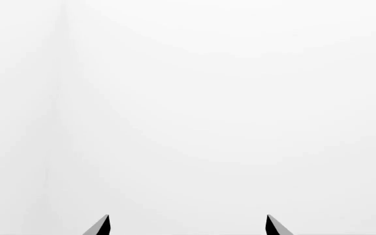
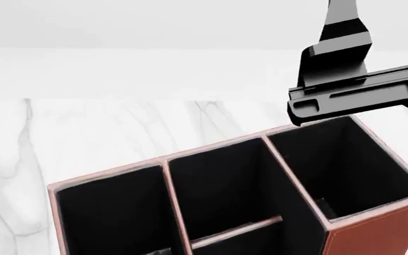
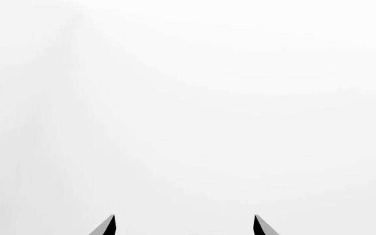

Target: Pick up the book and place it in the front compartment of the caddy.

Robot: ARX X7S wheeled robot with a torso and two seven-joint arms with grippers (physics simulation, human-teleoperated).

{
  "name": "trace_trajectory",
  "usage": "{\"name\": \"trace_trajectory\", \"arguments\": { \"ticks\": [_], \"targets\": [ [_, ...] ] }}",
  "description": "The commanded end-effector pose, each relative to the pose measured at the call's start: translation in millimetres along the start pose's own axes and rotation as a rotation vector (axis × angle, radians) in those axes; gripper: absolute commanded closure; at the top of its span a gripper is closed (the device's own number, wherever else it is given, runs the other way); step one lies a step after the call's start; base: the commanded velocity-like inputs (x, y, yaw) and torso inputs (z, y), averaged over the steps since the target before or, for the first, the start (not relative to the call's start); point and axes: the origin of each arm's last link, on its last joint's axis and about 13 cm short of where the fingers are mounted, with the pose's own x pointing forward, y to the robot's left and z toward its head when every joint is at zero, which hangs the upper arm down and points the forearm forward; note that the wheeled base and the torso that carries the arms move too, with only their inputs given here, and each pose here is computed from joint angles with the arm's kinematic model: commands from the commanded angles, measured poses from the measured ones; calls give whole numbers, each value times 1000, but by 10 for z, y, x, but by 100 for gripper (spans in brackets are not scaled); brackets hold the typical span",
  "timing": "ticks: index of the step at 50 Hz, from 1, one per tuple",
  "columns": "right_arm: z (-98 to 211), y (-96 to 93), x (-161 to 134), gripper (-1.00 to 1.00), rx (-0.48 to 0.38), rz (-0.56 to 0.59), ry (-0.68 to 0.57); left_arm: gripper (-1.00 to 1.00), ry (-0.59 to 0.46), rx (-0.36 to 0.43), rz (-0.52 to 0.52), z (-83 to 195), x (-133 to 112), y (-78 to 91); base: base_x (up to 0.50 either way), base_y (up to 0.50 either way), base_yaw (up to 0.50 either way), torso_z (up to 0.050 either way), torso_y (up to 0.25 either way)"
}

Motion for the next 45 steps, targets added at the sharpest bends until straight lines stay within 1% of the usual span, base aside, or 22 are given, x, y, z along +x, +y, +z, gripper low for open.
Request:
{"name": "trace_trajectory", "arguments": {
  "ticks": [1,4,5,7,8,11,15,18,20,21,24,25,27,28,31,32,33,34,36,38,39,45],
  "targets": [
    [248,-277,-68,-100,-1,95,-3,-100,5,-15,15,-11,2,24,0,0,0,0,0],
    [303,-344,-75,-100,11,120,2,-100,6,-15,15,-14,-1,22,0,0,0,0,0],
    [316,-372,-88,-100,12,153,12,-100,8,-15,15,-16,-5,20,0,0,0,0,0],
    [322,-398,-96,-100,12,144,8,-100,8,-15,15,-17,-6,20,0,0,0,0,0],
    [321,-420,-100,-100,31,153,13,-100,9,-15,15,-17,-6,20,0,0,0,0,0],
    [293,-481,-135,-100,24,186,34,-100,9,-18,17,-17,-6,22,0,0,0,0,0],
    [287,-539,-159,-100,40,228,53,-100,8,-17,23,-16,-3,35,0,0,0,0,0],
    [286,-557,-173,-100,50,269,69,-100,9,-17,22,-18,-8,35,0,0,0,0,0],
    [290,-558,-193,-100,50,319,52,-100,10,-17,23,-21,-8,34,0,0,0,0,0],
    [287,-568,-192,-100,39,299,54,-100,10,-17,23,-21,-7,34,0,0,0,0,0],
    [282,-591,-198,-100,49,339,48,-100,9,-17,22,-18,-8,34,0,0,0,0,0],
    [268,-607,-206,-100,56,348,74,-100,8,-18,22,-11,-10,34,0,0,0,0,0],
    [258,-611,-224,-100,69,383,77,-100,6,-16,23,-9,-8,36,0,0,0,0,0],
    [251,-614,-237,-100,58,394,86,-100,6,-17,22,-9,-8,36,0,0,0,0,0],
    [202,-647,-247,-100,73,414,104,-100,6,-18,23,-8,-6,37,0,0,0,0,0],
    [189,-650,-253,-100,85,438,109,-100,6,-18,23,-7,-7,38,0,0,0,0,0],
    [146,-659,-257,-100,79,459,148,-100,6,-17,25,-6,-6,42,0,0,0,0,0],
    [120,-661,-259,-100,102,482,159,-100,6,-19,26,-5,-6,44,0,0,0,0,0],
    [72,-665,-260,-100,98,508,191,-100,6,-17,27,-7,-6,45,0,0,0,0,0],
    [28,-667,-255,-100,121,540,211,-100,7,-16,27,-9,-6,46,0,0,0,0,0],
    [-1,-662,-262,-100,136,582,233,-100,8,-18,28,-12,-3,48,0,0,0,0,0],
    [-60,-656,-272,-100,181,677,288,-100,9,-17,31,-16,-2,53,0,0,0,0,0]
  ]
}}
